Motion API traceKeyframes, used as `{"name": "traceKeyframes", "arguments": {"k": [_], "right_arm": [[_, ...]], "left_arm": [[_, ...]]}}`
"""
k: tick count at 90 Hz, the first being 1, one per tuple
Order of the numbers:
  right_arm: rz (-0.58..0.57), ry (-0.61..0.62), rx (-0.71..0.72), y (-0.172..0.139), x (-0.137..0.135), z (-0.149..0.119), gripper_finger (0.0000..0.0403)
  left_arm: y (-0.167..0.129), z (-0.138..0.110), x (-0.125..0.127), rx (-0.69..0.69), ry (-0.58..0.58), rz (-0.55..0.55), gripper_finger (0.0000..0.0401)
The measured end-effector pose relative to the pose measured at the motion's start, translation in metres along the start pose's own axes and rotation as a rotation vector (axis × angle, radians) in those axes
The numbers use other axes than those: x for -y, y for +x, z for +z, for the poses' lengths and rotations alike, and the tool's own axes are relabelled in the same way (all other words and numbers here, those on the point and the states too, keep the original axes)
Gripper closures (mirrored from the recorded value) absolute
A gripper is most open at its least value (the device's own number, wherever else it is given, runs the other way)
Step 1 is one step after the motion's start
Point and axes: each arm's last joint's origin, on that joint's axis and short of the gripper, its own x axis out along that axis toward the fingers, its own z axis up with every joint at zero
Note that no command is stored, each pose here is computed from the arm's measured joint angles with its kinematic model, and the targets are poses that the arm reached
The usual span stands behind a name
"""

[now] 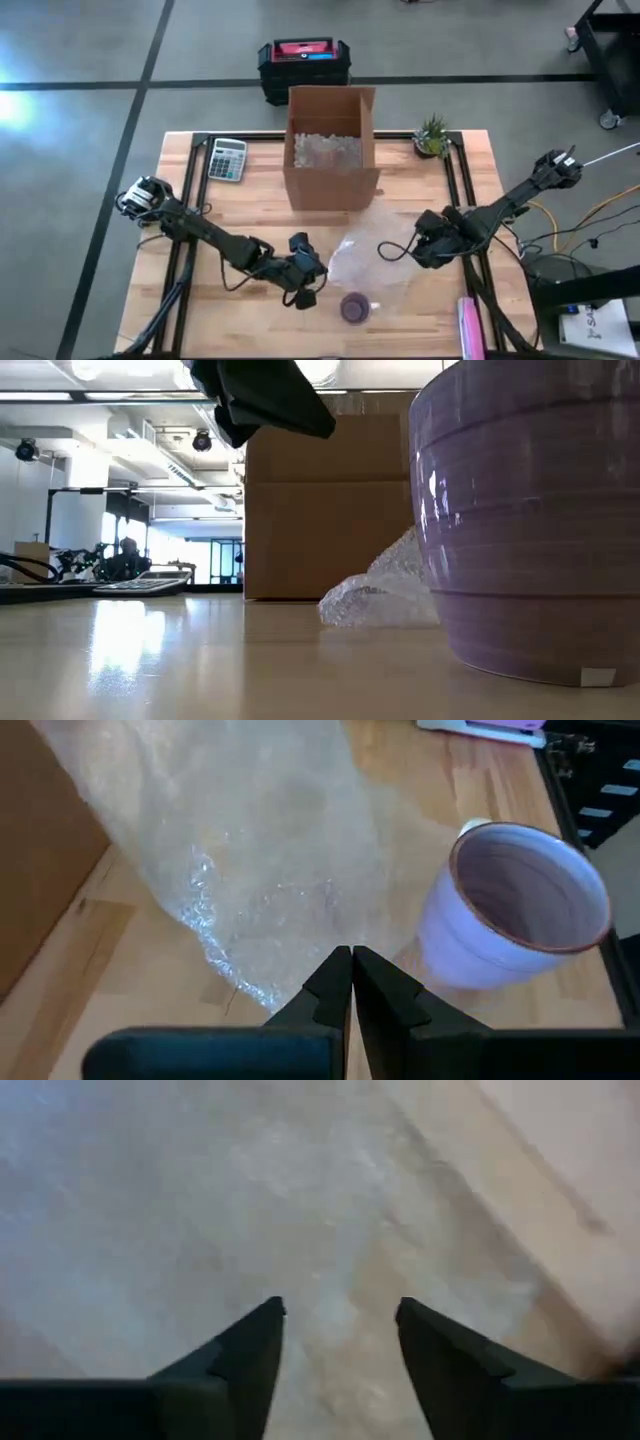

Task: Wrap mug
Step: Wrap the purple mug with bubble wrap

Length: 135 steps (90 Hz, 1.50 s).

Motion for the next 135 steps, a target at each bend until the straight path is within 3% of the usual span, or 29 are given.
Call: {"name": "traceKeyframes", "arguments": {"k": [16,31,45,54,60,73,84,102,117,135], "right_arm": [[0.237,0.036,0.012,0.015,0.007,-0.01,0.0168],[0.343,0.078,0.066,0.043,0.013,-0.021,0.0177],[0.544,0.049,0.125,0.043,-0.002,-0.017,0.0271],[0.696,-0.066,0.263,0.018,-0.022,-0.001,0.0364],[0.75,-0.151,0.382,-0.004,-0.033,0.012,0.039],[0.713,-0.227,0.609,-0.042,-0.046,0.044,0.0378],[0.625,-0.249,0.716,-0.05,-0.054,0.072,0.0388],[0.452,-0.292,0.689,-0.019,-0.073,0.11,0.0398],[0.372,-0.298,0.651,0.003,-0.087,0.131,0.0395],[0.305,-0.364,0.661,0.015,-0.104,0.157,0.0395]], "left_arm": [[0.0,-0.002,0.001,-0.029,0.006,-0.055,0.0401],[0.001,-0.001,0.001,-0.026,0.004,-0.059,0.0401],[0.001,0.002,0.003,0.004,-0.01,-0.073,0.0401],[0.001,0.005,0.004,0.035,-0.014,-0.083,0.0401],[0.001,0.008,0.003,0.063,-0.014,-0.089,0.0401],[0.003,0.017,0.0,0.127,-0.018,-0.095,0.0401],[0.004,0.025,-0.005,0.184,-0.03,-0.097,0.0401],[-0.001,0.036,-0.016,0.22,-0.053,-0.078,0.0401],[-0.039,0.046,-0.028,0.21,-0.14,-0.001,0.0401],[-0.074,0.049,-0.041,0.132,-0.212,-0.049,0.0394]]}}
